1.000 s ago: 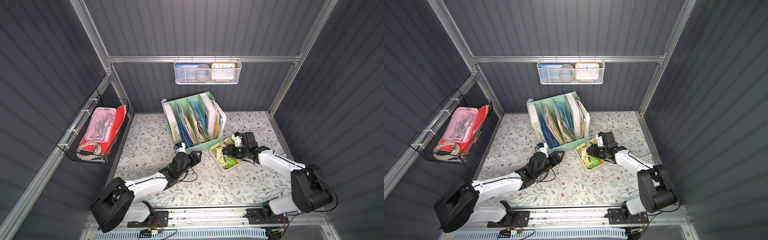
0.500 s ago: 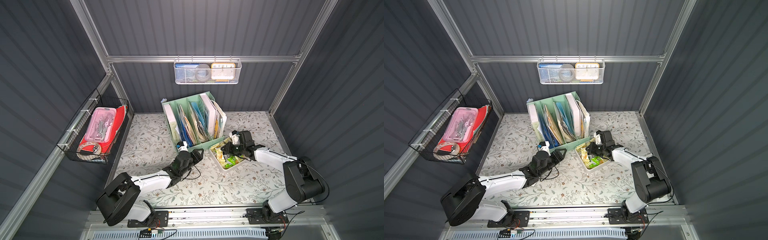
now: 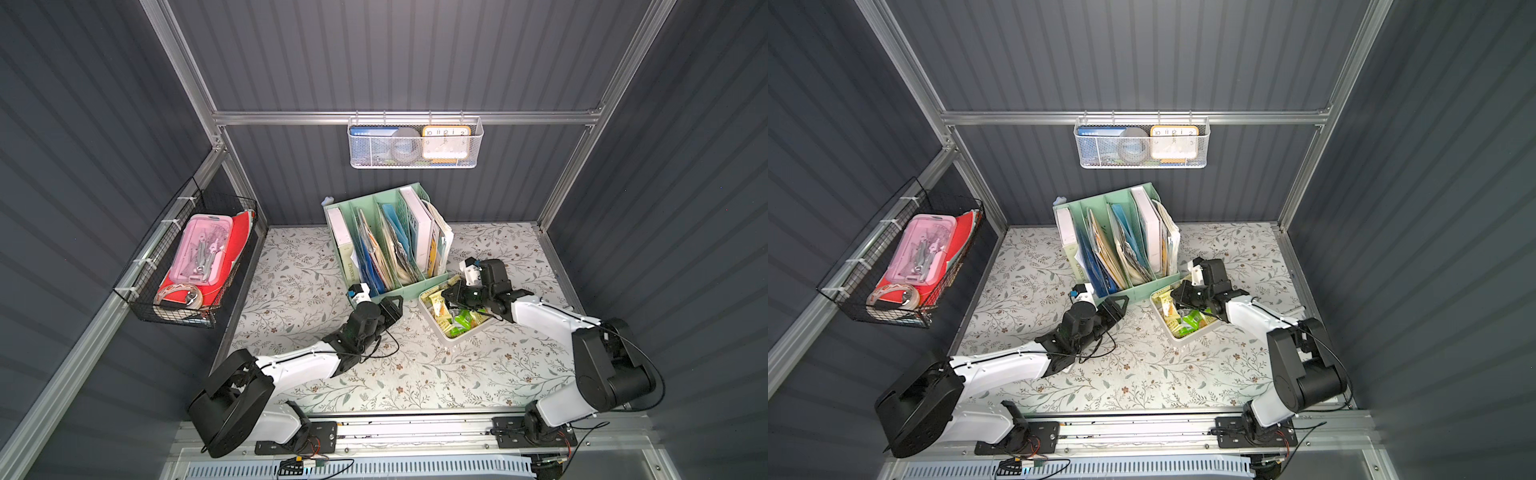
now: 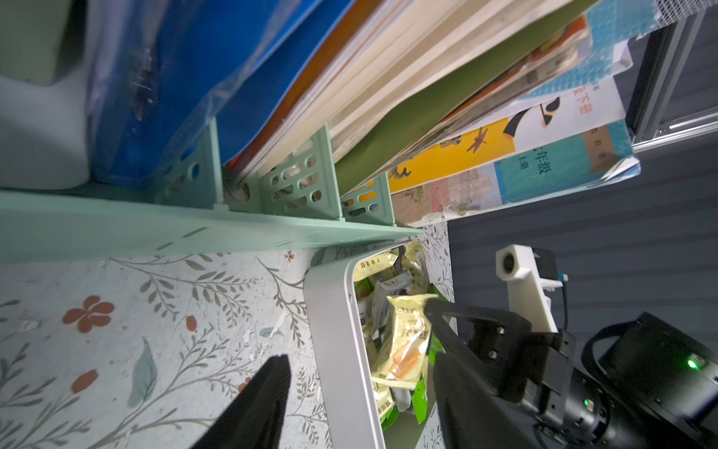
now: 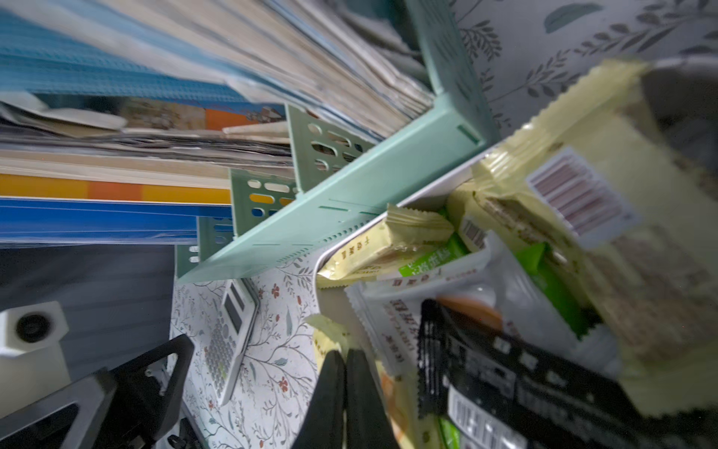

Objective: Take the cookies out of the storage box
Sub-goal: Pick up the cookie from the storage box, then place the cookie at the center of the board.

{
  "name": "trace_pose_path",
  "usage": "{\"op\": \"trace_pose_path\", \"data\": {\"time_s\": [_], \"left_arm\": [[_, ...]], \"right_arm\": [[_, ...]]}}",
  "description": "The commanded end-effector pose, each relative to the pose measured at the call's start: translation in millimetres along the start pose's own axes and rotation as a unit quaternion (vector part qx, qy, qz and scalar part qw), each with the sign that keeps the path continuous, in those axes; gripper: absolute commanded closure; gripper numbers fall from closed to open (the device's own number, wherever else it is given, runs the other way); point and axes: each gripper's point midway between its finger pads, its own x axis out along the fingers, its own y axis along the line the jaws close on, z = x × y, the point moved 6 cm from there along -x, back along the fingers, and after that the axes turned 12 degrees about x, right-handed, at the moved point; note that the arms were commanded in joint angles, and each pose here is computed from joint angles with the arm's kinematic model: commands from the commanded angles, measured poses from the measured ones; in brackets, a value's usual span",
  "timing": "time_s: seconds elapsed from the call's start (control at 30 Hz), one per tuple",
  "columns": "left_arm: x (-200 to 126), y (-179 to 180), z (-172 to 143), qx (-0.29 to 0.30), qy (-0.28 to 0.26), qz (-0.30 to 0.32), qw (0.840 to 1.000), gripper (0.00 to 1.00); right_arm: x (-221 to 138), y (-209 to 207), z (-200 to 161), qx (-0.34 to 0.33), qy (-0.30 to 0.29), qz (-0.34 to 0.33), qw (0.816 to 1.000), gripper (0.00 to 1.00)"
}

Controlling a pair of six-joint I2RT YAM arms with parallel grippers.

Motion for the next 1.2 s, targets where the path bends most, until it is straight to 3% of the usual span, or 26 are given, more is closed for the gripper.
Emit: {"op": "trace_pose_path", "data": {"time_s": [0.0, 0.3, 0.43, 0.57, 0.93, 1.17], "left_arm": [[-11, 8, 5, -0.023, -0.018, 0.033, 0.999, 0.36], [-33, 28, 13, -0.069, -0.057, 0.097, 0.991, 0.37], [-45, 44, 13, -0.088, -0.070, 0.140, 0.984, 0.37], [-52, 60, 5, -0.095, -0.062, 0.172, 0.979, 0.37], [-44, 62, -2, -0.076, -0.037, 0.177, 0.981, 0.38], [-37, 55, -4, -0.060, -0.023, 0.169, 0.984, 0.39]], "right_arm": [[-20, 20, -1, 0.020, -0.020, 0.041, 0.999, 1.00], [-39, 42, -63, 0.103, -0.035, 0.073, 0.991, 1.00], [-23, 37, -90, 0.146, -0.039, 0.051, 0.987, 1.00], [4, 33, -111, 0.162, -0.006, 0.013, 0.987, 1.00], [61, 15, -149, 0.158, 0.043, -0.081, 0.983, 1.00], [49, 16, -140, 0.118, 0.009, -0.119, 0.986, 0.68]]}}
